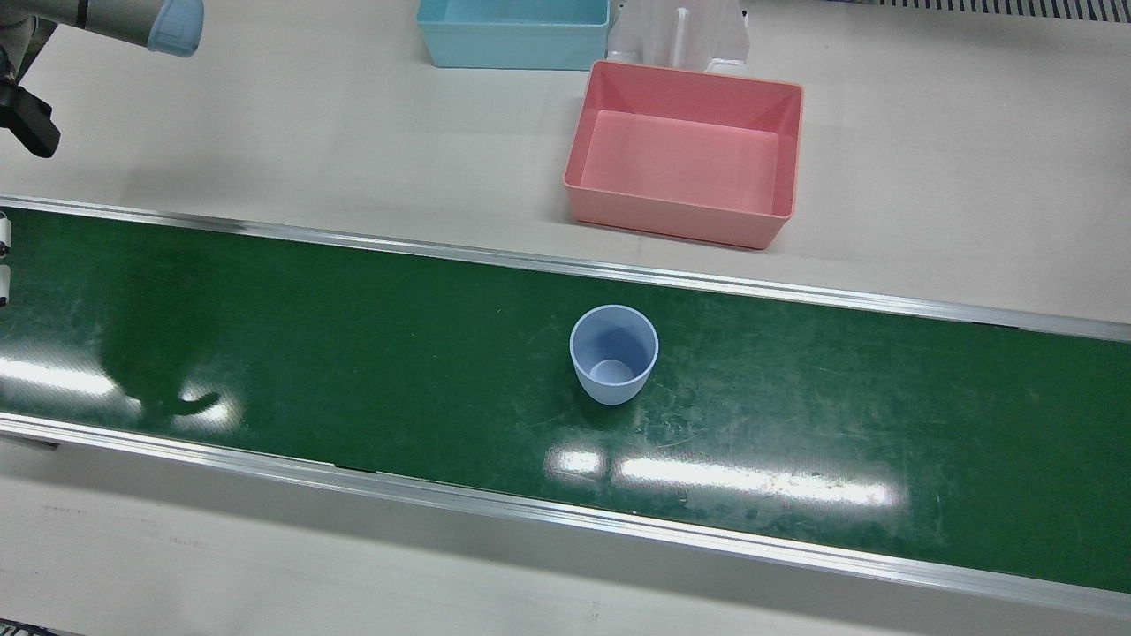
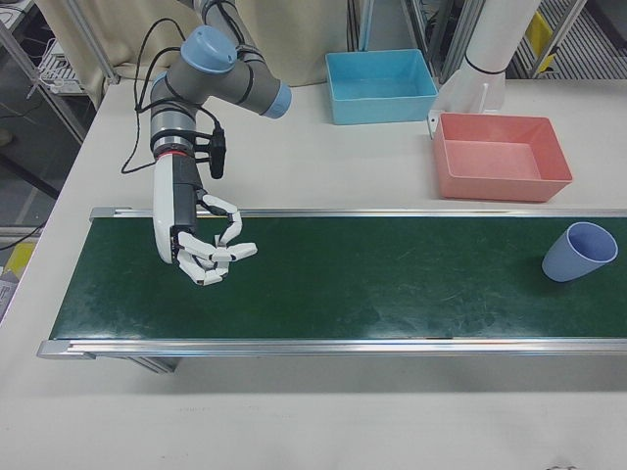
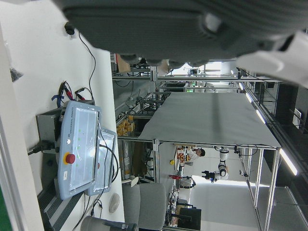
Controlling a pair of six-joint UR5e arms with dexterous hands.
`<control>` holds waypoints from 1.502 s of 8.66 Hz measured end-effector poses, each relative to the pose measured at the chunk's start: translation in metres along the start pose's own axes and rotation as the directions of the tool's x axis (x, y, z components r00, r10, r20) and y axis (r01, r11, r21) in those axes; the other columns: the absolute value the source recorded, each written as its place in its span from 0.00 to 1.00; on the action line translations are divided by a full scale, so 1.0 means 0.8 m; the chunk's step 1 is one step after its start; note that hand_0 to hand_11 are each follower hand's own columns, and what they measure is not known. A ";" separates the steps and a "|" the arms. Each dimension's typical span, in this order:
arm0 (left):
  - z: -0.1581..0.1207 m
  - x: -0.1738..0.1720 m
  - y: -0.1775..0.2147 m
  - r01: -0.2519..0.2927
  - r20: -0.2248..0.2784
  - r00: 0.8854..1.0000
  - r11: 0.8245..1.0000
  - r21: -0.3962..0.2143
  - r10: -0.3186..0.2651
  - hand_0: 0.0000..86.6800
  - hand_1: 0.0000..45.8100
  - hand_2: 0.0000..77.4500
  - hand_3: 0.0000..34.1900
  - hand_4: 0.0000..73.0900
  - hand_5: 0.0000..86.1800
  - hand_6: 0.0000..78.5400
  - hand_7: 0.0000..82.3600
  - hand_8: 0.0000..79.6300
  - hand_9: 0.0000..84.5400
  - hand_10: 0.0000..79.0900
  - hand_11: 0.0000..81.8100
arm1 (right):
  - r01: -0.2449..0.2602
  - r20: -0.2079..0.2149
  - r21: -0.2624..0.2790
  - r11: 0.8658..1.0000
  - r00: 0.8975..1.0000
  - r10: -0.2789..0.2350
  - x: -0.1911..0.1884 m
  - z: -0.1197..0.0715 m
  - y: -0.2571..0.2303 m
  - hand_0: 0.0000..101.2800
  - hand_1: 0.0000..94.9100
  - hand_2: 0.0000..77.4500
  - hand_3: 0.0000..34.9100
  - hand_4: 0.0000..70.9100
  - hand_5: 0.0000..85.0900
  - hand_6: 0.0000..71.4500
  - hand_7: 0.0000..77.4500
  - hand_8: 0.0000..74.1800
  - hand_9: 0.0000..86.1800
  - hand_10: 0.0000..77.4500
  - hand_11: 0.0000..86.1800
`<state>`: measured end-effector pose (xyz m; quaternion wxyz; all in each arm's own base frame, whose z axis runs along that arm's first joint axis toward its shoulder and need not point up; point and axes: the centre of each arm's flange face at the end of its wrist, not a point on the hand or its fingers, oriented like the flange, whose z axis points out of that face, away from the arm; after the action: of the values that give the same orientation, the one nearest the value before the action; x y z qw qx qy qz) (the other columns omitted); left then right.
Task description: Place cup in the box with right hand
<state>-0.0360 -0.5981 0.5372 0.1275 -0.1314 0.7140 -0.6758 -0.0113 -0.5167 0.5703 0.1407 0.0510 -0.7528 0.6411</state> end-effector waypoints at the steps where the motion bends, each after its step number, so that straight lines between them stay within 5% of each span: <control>1: 0.000 0.000 0.000 0.000 0.000 1.000 1.000 0.000 0.000 0.00 0.01 0.01 0.00 0.00 0.00 0.00 0.00 0.00 0.01 0.00 0.00 | 0.000 0.001 0.000 1.000 1.000 0.000 0.000 0.000 0.000 0.79 0.38 0.77 0.29 0.42 0.31 0.50 0.90 0.92 0.81 0.69 0.81; 7: 0.000 0.000 0.001 0.000 0.000 1.000 1.000 -0.001 0.000 0.00 0.01 0.01 0.00 0.00 0.00 0.00 0.00 0.00 0.01 0.00 0.00 | 0.003 0.005 0.007 1.000 1.000 -0.003 -0.004 -0.002 -0.002 0.79 0.38 0.77 0.29 0.38 0.31 0.46 0.90 0.89 0.82 0.64 0.81; 8: 0.000 0.000 0.001 0.000 0.000 1.000 1.000 -0.001 0.000 0.00 0.01 0.01 0.00 0.00 0.00 0.00 0.00 0.00 0.01 0.00 0.00 | 0.003 0.006 0.003 1.000 1.000 -0.003 -0.005 -0.001 -0.002 0.79 0.38 0.77 0.29 0.28 0.30 0.41 0.90 0.81 0.82 0.61 0.81; 9: 0.000 0.000 0.000 0.000 0.000 1.000 1.000 0.000 0.000 0.00 0.01 0.01 0.00 0.00 0.00 0.00 0.00 0.00 0.01 0.00 0.00 | 0.002 0.007 0.000 1.000 1.000 -0.002 -0.005 -0.001 -0.001 0.79 0.38 0.77 0.30 0.12 0.26 0.31 0.81 0.65 0.82 0.50 0.72; 10: 0.000 0.000 0.000 0.000 0.000 1.000 1.000 0.000 0.000 0.00 0.01 0.01 0.00 0.00 0.00 0.00 0.00 0.00 0.01 0.00 0.00 | 0.002 0.006 -0.001 1.000 1.000 -0.002 -0.005 -0.001 -0.001 0.77 0.38 0.77 0.30 0.00 0.19 0.15 0.66 0.51 0.72 0.36 0.58; 11: 0.000 0.000 0.000 0.000 0.000 1.000 1.000 0.000 0.000 0.00 0.01 0.01 0.00 0.00 0.00 0.00 0.00 0.00 0.01 0.00 0.00 | 0.002 0.005 -0.003 1.000 1.000 -0.002 -0.004 0.000 0.001 0.79 0.38 0.60 0.30 0.00 0.17 0.10 0.46 0.35 0.59 0.18 0.46; 13: 0.000 0.000 0.000 0.000 0.000 1.000 1.000 0.000 0.000 0.00 0.01 0.01 0.00 0.00 0.00 0.00 0.00 0.00 0.01 0.00 0.00 | -0.001 0.001 -0.017 1.000 1.000 0.001 -0.002 0.005 0.009 0.58 0.22 0.23 0.30 0.00 0.10 0.02 0.02 0.01 0.28 0.02 0.08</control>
<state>-0.0359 -0.5982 0.5372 0.1275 -0.1315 0.7140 -0.6757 -0.0125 -0.5196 0.5628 0.1402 0.0498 -0.7582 0.6349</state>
